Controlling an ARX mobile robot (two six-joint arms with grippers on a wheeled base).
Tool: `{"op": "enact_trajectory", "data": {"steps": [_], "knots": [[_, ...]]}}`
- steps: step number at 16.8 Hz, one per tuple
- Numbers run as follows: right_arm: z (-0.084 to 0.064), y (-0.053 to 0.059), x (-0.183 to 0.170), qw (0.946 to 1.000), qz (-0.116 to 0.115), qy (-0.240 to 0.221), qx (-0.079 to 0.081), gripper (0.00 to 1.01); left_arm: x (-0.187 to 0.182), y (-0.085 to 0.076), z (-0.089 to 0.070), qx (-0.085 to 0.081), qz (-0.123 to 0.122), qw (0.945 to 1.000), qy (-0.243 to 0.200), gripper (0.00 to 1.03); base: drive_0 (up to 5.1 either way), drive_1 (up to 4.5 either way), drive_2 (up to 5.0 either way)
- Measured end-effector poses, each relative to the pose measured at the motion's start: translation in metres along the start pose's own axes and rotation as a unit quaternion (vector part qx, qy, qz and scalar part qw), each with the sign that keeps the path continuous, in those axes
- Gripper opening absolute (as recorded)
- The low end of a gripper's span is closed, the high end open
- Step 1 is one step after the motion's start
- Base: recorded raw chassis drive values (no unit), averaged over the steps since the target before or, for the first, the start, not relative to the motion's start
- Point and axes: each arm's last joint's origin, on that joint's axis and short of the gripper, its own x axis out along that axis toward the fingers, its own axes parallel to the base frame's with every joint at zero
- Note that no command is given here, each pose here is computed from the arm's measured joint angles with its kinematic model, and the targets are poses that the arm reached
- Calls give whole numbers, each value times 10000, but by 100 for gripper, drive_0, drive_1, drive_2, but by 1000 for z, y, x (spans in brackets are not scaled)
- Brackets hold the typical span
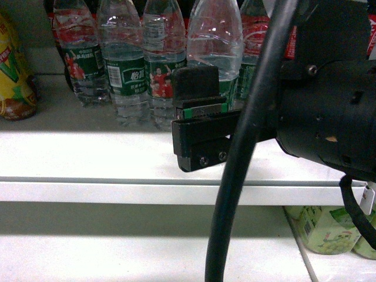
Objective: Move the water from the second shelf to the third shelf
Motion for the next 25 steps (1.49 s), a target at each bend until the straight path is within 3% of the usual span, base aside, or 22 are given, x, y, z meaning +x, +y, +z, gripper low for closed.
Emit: {"op": "enact_trajectory", "data": {"steps": [3,7,13,20,22,25], "knots": [[3,2,17,9997,-119,109,176,98,0,0,0,0,0,10000,0,98,0,0,0],[9,7,36,9992,-282,148,243,98,0,0,0,0,0,10000,0,98,0,0,0],[14,8,59,9969,-720,225,223,98,0,0,0,0,0,10000,0,98,0,0,0],[13,9,76,9937,-1059,295,214,98,0,0,0,0,0,10000,0,98,0,0,0],[12,11,76,9937,-1060,295,208,87,0,0,0,0,0,10000,0,98,0,0,0],[12,11,76,9932,-1116,260,201,56,0,0,0,0,0,10000,0,98,0,0,0]]}}
